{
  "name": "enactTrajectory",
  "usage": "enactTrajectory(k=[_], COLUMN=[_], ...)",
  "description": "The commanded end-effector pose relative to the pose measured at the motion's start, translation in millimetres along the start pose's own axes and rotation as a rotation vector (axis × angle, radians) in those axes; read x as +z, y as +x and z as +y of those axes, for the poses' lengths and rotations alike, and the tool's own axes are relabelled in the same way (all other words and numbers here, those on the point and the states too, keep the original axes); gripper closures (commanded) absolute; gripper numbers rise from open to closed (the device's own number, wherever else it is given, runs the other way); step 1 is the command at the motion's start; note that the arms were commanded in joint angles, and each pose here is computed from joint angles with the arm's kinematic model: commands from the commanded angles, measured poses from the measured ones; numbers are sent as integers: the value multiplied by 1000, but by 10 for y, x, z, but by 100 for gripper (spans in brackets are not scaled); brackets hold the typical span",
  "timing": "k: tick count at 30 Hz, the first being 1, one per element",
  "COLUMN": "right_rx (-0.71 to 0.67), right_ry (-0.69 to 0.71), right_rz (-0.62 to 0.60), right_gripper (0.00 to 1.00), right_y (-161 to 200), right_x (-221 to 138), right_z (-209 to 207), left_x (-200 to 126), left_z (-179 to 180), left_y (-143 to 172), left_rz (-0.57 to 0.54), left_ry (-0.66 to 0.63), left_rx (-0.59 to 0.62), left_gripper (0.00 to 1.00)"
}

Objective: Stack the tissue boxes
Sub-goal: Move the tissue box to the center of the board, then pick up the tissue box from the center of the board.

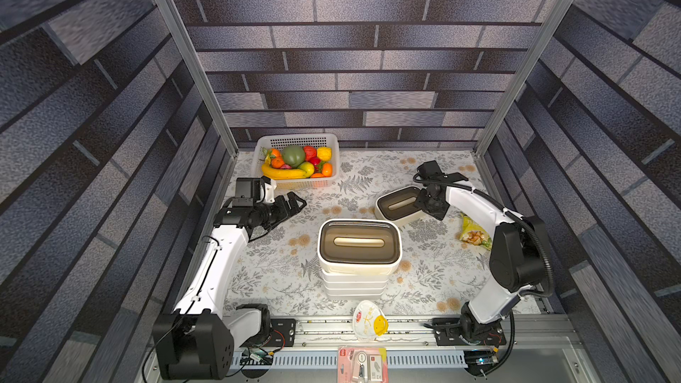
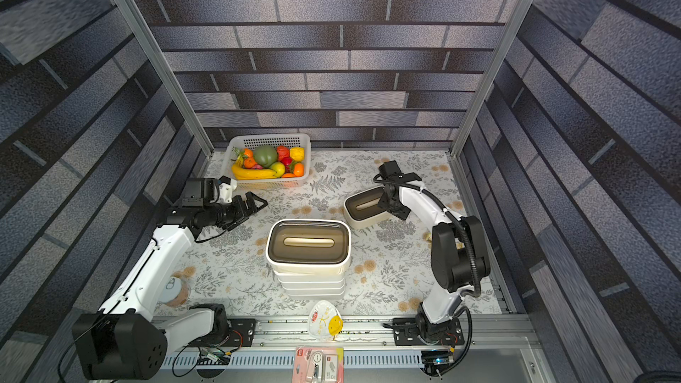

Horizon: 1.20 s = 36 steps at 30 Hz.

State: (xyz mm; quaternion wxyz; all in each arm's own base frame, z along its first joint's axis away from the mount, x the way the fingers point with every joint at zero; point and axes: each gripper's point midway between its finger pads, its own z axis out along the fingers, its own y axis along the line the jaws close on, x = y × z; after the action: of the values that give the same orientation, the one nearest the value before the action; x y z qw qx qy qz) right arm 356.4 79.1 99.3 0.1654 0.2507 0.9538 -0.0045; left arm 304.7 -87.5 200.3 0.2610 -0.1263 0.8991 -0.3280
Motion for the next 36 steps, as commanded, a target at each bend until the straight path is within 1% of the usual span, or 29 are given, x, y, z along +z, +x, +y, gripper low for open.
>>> enactTrajectory(k=[1,2,4,6,7,8,11,13,14,15,17,18,19,23,24,27,32,34,36], right_rx=[-81,-141,-341,-545,-661,-748,-1093,-1400,-1558,-1696,-1889,-1970,-2021,-2100,-2138,-2214,-2297,-2327,-2354], right_ry=[-132,-170,-271,-331,-324,-303,-267,-318,-342,-333,-329,-377,-417,-580,-613,-620,-615,-596,-581], right_rz=[-129,-165,-223,-263,-290,-323,-446,-483,-497,-499,-495,-471,-456,-472,-448,-374,-325,-295,-263], right_gripper=[38,37,37,36,35,35,34,34,34,34,35,36,37,35,35,33,33,33,33], right_y=[-180,-247,-353,-418,-470,-531,-606,-431,-331,-260,-195,-142,-122,-131,-82,-12,127,153,181], right_x=[-278,-363,-595,-770,-827,-858,-795,-683,-603,-508,-404,-396,-426,-720,-773,-719,-507,-448,-381], right_z=[184,258,493,677,726,748,833,891,893,868,816,754,699,618,584,484,452,464,486], left_x=[-65,-72,-116,-170,-206,-232,-335,-386,-408,-434,-484,-516,-536,-577,-578,-572,-609,-570,-502], left_z=[-40,-35,-49,-61,-58,-56,-47,-42,-40,-44,-50,-56,-56,-51,-68,-156,-323,-325,-314], left_y=[22,30,48,69,76,90,111,121,126,128,133,135,146,194,201,208,227,222,218], left_rz=[-16,-15,-15,-22,-29,-33,-52,-63,-66,-69,-72,-74,-72,-72,-71,-74,-68,-53,-27], left_ry=[32,33,39,40,37,37,41,51,57,62,65,65,64,75,88,153,248,268,293], left_rx=[27,23,22,31,35,36,30,24,18,16,16,18,19,23,26,40,76,55,9], left_gripper=[0,0,0,0,0,0,0,0,0,0,0,0,0,0,0,0,0,0,0])
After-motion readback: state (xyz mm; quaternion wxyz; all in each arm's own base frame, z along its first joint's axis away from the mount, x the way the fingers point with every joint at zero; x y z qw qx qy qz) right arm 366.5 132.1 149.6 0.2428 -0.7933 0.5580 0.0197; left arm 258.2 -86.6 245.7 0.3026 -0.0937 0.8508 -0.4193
